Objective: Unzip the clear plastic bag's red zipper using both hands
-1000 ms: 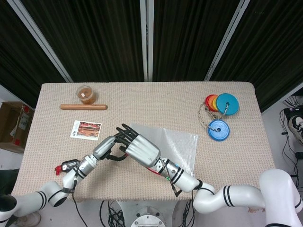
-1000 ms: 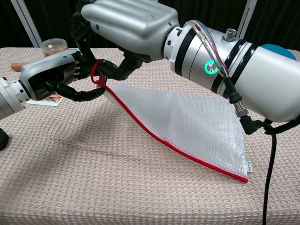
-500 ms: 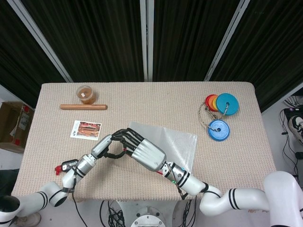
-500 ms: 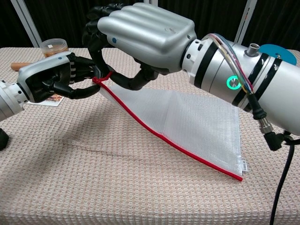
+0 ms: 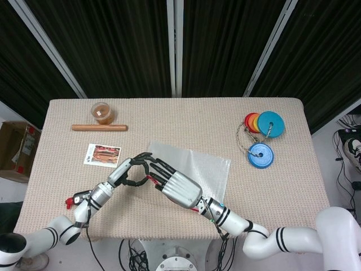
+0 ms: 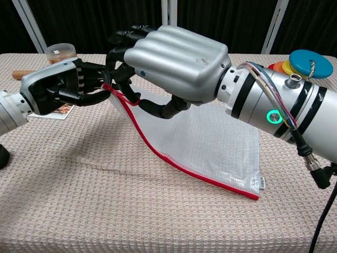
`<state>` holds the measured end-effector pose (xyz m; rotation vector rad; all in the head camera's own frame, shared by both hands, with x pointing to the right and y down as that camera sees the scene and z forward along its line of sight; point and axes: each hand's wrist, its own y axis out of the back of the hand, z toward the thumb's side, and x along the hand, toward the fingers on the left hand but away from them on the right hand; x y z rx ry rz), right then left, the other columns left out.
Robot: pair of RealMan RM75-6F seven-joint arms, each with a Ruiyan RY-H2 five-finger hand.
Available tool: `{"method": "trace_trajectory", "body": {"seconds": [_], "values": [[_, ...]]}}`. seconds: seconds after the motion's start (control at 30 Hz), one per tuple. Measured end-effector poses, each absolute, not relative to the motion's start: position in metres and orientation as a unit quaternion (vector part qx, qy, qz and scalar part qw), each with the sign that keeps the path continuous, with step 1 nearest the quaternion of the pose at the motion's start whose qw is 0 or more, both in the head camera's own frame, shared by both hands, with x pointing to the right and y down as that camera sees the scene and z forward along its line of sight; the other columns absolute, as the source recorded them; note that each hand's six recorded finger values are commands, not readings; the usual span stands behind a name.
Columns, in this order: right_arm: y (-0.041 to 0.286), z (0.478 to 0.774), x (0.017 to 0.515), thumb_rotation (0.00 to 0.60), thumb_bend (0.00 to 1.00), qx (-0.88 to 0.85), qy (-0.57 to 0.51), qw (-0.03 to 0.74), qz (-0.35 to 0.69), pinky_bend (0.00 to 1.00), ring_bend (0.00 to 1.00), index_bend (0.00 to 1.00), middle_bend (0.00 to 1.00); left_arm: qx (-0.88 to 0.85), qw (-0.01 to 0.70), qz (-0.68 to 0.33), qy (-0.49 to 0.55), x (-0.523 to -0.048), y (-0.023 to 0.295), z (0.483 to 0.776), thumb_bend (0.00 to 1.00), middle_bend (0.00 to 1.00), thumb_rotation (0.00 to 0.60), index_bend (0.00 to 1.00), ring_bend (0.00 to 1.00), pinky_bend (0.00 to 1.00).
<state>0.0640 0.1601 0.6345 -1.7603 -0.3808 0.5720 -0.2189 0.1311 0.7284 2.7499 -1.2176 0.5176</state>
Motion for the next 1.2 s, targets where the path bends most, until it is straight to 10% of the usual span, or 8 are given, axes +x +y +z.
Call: {"method": "trace_trajectory", "body": {"seconds": [1.2], "values": [[0.154,0.618,0.068,0.6,0.49,-0.661,-0.212,0.693,0.198,0.0,0.0,0.84,0.18,0.847,0.298,0.028,-0.439,-0.217,0.113,0.71,0.46,0.29,0.6,0.74,0.1,0.14]]}}
